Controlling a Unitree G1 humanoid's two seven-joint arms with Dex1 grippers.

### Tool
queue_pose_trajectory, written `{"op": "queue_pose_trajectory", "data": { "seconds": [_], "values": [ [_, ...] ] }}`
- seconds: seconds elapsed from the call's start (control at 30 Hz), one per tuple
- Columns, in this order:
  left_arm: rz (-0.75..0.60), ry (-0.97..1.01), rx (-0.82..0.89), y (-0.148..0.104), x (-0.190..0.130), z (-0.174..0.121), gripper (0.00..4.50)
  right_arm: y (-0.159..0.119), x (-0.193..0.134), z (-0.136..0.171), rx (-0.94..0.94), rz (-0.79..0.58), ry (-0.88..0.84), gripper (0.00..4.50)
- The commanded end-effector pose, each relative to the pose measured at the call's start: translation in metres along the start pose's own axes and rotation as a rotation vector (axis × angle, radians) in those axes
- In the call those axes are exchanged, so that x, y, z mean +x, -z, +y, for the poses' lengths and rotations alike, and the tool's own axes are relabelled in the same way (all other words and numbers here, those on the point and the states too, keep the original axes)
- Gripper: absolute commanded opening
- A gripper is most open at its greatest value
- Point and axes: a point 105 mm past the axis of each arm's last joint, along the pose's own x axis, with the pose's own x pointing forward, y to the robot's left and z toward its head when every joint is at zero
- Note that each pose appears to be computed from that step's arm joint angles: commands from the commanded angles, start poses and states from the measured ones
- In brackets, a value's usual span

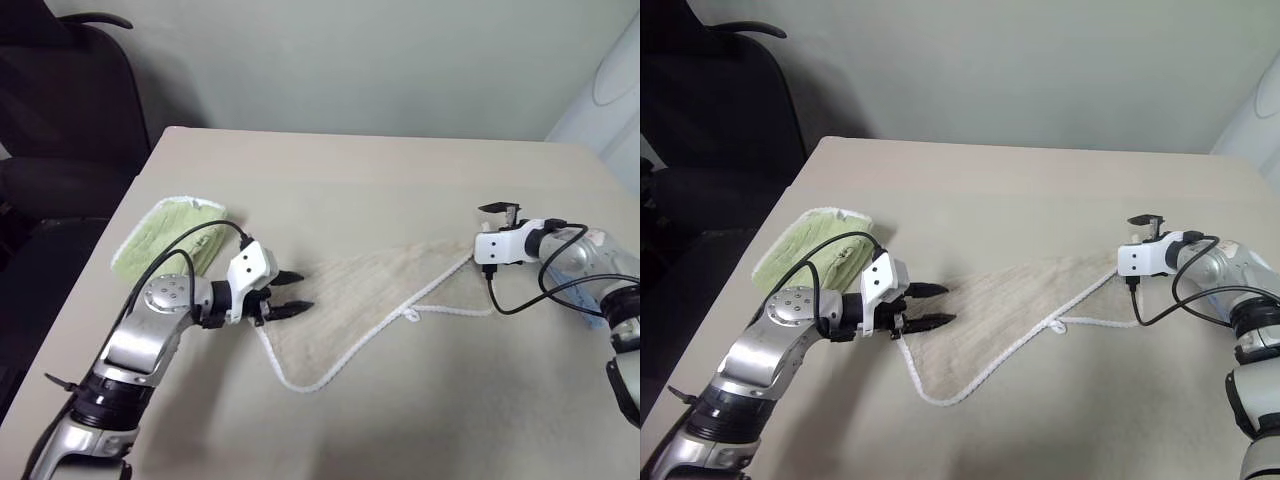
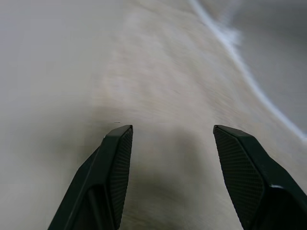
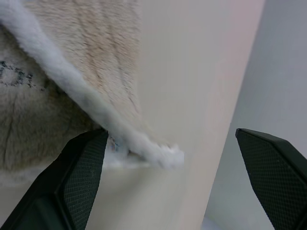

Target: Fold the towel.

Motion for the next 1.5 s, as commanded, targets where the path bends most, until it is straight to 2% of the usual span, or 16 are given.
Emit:
{"op": "queue_pose_trajectory", "data": {
  "seconds": [0.03, 0.17, 0.3, 0.33, 0.5, 0.7, 0.97, 1.07, 1.27, 1.3, 1.4, 1.43, 1.5],
  "values": [
    [0.032, 0.102, 0.127, -0.010, 0.000, -0.013, 2.97, 0.000, -0.003, -0.011, -0.025, -0.015, 0.022, 3.92],
    [0.109, 0.178, 0.269, -0.007, 0.000, -0.017, 2.97, -0.002, -0.004, -0.013, -0.023, -0.038, 0.030, 2.43],
    [0.149, 0.275, 0.336, -0.003, 0.003, -0.024, 2.97, -0.004, -0.006, -0.017, -0.011, -0.049, 0.076, 0.97],
    [0.151, 0.322, 0.340, -0.003, 0.003, -0.029, 3.14, -0.005, -0.006, -0.017, -0.002, -0.052, 0.089, 0.62],
    [0.179, 0.494, 0.390, -0.003, -0.001, -0.046, 4.45, -0.012, -0.008, -0.013, 0.034, -0.073, 0.114, 0.61],
    [0.203, 0.565, 0.435, 0.000, -0.001, -0.055, 4.45, -0.015, -0.013, -0.011, 0.060, -0.070, 0.130, 0.61],
    [0.269, 0.657, 0.466, 0.015, 0.008, -0.080, 4.45, -0.021, -0.020, 0.003, 0.115, -0.064, 0.121, 0.61],
    [0.278, 0.655, 0.450, 0.019, 0.012, -0.081, 3.86, -0.022, -0.022, 0.005, 0.129, -0.056, 0.122, 0.61],
    [0.272, 0.581, 0.424, 0.021, 0.016, -0.069, 1.59, -0.023, -0.023, 0.004, 0.139, -0.051, 0.132, 0.61],
    [0.266, 0.573, 0.418, 0.020, 0.016, -0.068, 1.31, -0.023, -0.023, 0.003, 0.139, -0.050, 0.134, 0.61],
    [0.193, 0.559, 0.362, 0.007, 0.011, -0.063, 0.18, -0.020, -0.025, 0.001, 0.141, -0.039, 0.143, 0.61],
    [0.166, 0.554, 0.347, 0.002, 0.009, -0.062, 0.01, -0.019, -0.025, 0.000, 0.143, -0.036, 0.145, 0.61],
    [0.113, 0.529, 0.312, -0.008, 0.003, -0.056, 0.00, -0.014, -0.028, -0.004, 0.146, -0.023, 0.152, 0.23]
  ]
}}
